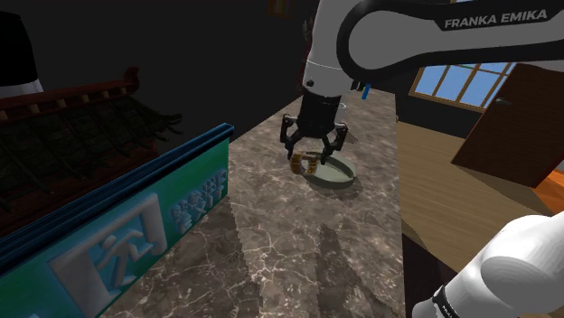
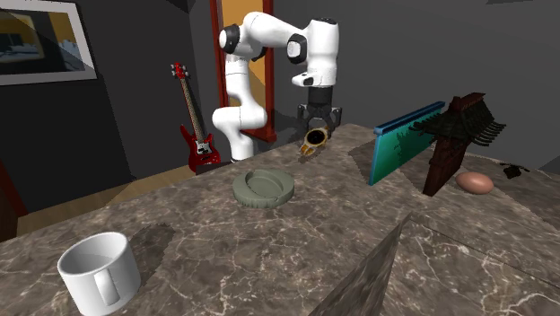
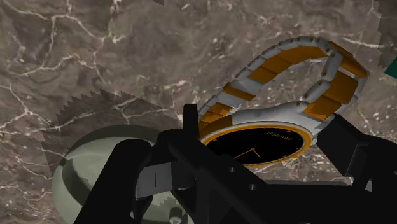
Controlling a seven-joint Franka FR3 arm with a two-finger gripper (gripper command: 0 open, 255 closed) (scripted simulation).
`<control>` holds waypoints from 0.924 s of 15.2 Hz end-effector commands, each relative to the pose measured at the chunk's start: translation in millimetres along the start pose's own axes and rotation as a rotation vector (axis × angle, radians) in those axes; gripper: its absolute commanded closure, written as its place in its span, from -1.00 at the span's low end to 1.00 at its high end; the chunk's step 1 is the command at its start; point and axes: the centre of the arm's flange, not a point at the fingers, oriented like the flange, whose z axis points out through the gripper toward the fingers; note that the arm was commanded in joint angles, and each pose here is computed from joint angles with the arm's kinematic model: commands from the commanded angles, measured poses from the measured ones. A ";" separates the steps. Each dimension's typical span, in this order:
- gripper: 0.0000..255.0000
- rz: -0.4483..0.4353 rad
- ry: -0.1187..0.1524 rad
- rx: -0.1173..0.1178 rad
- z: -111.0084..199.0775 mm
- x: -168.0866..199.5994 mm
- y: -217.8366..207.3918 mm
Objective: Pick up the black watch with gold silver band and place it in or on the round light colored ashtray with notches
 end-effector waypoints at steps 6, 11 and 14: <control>1.00 -0.001 0.000 0.000 -10.0 71.7 51.3; 1.00 -0.001 0.000 0.000 -17.2 125.3 89.2; 1.00 -0.001 0.000 0.000 -21.5 157.5 111.8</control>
